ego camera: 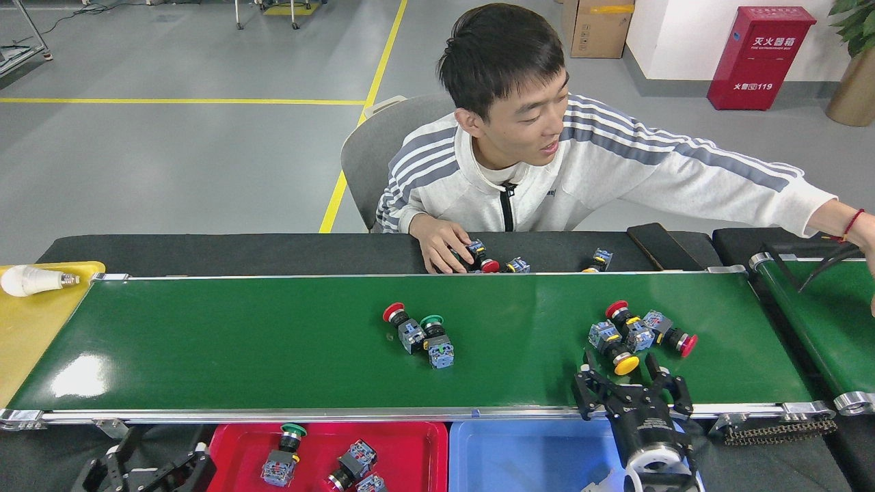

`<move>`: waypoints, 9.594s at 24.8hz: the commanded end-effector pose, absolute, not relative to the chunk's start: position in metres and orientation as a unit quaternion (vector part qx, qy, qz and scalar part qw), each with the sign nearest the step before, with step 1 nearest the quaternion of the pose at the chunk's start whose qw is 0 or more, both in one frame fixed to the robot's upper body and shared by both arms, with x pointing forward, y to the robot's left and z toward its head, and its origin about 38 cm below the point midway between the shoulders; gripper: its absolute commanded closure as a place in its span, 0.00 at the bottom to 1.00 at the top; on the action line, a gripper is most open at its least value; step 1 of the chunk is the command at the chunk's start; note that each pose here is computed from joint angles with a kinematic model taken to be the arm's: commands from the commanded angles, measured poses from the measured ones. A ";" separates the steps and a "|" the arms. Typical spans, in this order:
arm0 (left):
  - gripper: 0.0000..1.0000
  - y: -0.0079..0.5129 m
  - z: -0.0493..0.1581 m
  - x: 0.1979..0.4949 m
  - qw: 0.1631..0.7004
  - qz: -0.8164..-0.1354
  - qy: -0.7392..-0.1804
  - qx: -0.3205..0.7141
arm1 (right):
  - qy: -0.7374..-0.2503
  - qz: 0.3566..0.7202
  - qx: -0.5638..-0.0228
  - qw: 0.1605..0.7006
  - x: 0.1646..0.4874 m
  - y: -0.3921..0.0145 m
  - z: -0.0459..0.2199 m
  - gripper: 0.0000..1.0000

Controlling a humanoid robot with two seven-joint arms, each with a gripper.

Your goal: Pick switch part from conveyor to tray

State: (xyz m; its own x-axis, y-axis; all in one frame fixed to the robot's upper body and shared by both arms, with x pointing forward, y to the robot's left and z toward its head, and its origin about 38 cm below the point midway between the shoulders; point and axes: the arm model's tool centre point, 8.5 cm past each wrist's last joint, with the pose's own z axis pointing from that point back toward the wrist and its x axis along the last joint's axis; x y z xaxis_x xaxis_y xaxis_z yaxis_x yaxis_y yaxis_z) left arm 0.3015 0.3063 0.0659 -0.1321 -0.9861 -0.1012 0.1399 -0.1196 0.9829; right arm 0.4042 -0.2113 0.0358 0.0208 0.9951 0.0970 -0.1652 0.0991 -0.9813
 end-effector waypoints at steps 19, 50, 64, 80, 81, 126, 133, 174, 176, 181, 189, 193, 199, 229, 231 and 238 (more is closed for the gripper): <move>0.00 0.177 0.071 0.389 0.461 -0.609 -0.503 0.404 | -0.482 0.537 -0.403 0.564 0.474 -0.163 0.048 0.06; 0.10 0.234 0.050 0.462 0.558 -0.567 -0.395 0.458 | -0.685 0.676 -0.104 0.251 0.288 0.001 0.042 0.01; 0.87 0.217 0.044 0.369 0.455 -0.630 -0.506 0.374 | -0.524 0.442 -0.459 0.565 0.311 -0.247 0.030 0.08; 0.00 0.262 0.055 0.281 0.381 -0.673 -0.551 0.314 | -0.466 0.427 -0.502 0.590 0.332 -0.288 0.042 0.07; 0.00 0.272 0.055 0.284 0.407 -0.658 -0.536 0.337 | -0.462 0.429 -0.502 0.592 0.339 -0.290 0.042 0.07; 0.00 0.142 0.079 0.435 0.493 -0.611 -0.480 0.392 | -0.540 0.426 -0.434 0.582 0.280 -0.291 0.039 0.02; 0.00 0.161 0.071 0.463 0.525 -0.600 -0.439 0.415 | -0.492 0.458 -0.476 0.567 0.307 -0.286 0.044 0.02; 0.00 0.278 0.080 0.310 0.432 -0.569 -0.509 0.480 | -0.455 0.525 -0.426 0.580 0.439 -0.207 0.042 0.02; 0.00 0.303 0.078 0.307 0.467 -0.541 -0.474 0.514 | -0.456 0.524 -0.428 0.578 0.445 -0.207 0.045 0.02; 0.00 0.324 0.064 0.299 0.497 -0.532 -0.441 0.524 | -0.447 0.527 -0.429 0.581 0.460 -0.206 0.047 0.02; 0.00 0.326 0.066 0.300 0.498 -0.529 -0.442 0.525 | -0.447 0.556 -0.425 0.558 0.467 -0.187 0.047 0.89; 0.00 0.325 0.066 0.300 0.498 -0.529 -0.443 0.525 | -0.459 0.554 -0.428 0.548 0.467 -0.183 0.054 0.96; 0.00 0.327 0.068 0.300 0.497 -0.528 -0.442 0.528 | -0.560 0.576 -0.393 0.448 0.427 -0.138 0.085 0.96; 0.00 0.324 0.063 0.293 0.484 -0.554 -0.457 0.500 | -0.493 0.433 -0.491 0.573 0.302 -0.200 0.047 0.00; 0.00 0.327 0.063 0.294 0.482 -0.556 -0.455 0.501 | -0.508 0.437 -0.491 0.557 0.317 -0.191 0.057 0.00; 0.00 0.343 0.073 0.295 0.480 -0.554 -0.462 0.499 | -0.518 0.527 -0.411 0.534 0.350 -0.129 0.069 0.00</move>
State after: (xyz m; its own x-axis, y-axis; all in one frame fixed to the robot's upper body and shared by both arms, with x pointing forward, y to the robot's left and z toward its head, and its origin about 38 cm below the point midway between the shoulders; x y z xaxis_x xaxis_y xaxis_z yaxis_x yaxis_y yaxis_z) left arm 0.2930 0.3391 0.0650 -0.0441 -0.9940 -0.1002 0.0958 -0.1041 0.9899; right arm 0.3459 -0.1346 0.0660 -0.0740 0.9896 0.1231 -0.1011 0.1154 -0.9882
